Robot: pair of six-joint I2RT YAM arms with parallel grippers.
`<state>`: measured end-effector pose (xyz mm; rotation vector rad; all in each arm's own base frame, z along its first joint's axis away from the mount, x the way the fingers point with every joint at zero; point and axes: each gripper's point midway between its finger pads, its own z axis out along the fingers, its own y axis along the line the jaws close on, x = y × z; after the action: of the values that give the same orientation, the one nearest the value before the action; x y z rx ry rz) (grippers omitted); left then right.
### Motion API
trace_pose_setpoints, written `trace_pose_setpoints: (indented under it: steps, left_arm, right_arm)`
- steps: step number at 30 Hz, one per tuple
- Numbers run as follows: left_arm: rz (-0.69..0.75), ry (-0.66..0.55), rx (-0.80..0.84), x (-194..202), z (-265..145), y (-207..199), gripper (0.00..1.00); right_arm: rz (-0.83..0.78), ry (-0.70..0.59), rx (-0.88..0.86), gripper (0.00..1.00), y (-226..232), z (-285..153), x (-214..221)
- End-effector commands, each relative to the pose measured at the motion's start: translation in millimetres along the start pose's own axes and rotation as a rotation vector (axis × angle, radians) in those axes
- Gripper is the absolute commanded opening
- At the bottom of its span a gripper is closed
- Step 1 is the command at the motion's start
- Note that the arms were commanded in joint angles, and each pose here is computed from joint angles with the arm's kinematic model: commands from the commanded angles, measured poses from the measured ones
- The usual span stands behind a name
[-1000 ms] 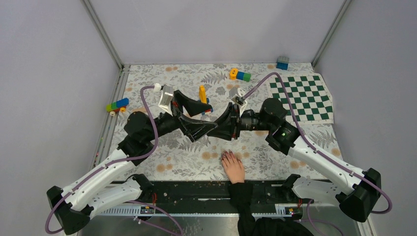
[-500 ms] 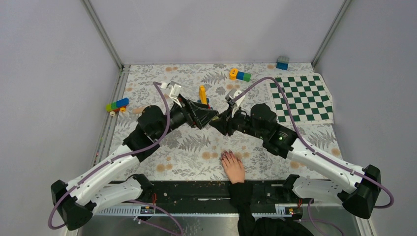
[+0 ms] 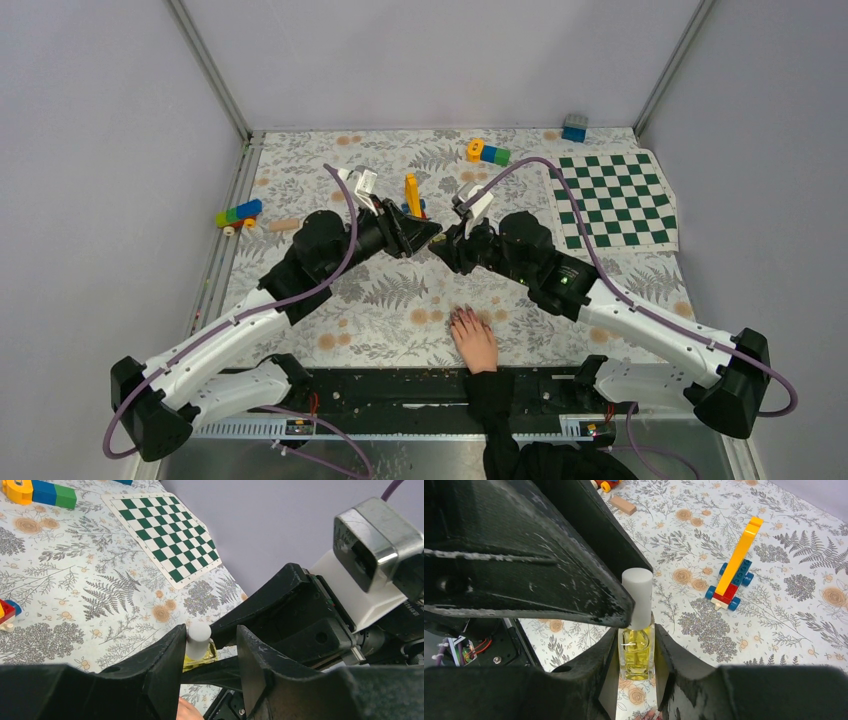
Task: Paint the nails
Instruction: Screw the nail polish bottle.
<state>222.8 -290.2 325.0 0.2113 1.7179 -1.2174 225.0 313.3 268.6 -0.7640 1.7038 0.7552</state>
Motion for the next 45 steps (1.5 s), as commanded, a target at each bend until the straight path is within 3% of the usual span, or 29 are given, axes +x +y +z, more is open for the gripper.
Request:
trace_pose_setpoints:
  steps: [1,5,9,20,32,45]
  left_arm:
    - [-0.008,-0.041,0.006,-16,4,-10,0.43]
    - [-0.01,-0.031,-0.003,-14,7,-8,0.43]
    - [-0.007,-0.029,-0.003,-14,9,-9,0.35]
    - [0.003,0.018,0.057,-3,13,-17,0.0]
    - [0.048,0.062,0.248,9,-2,-44,0.0]
    - [0.186,0.164,0.647,27,-53,-103,0.0]
  right_arm:
    - [-0.028,-0.068,0.008,0.0,3,0,-30]
    - [-0.032,-0.067,0.006,0.0,4,0,-30]
    - [-0.031,-0.066,0.024,0.0,1,0,-29]
    - [-0.031,-0.062,0.034,0.0,0,0,-28]
    - [0.003,-0.098,-0.136,0.0,25,-15,-44]
    - [0.064,-0.19,-0.663,0.0,92,-66,-77]
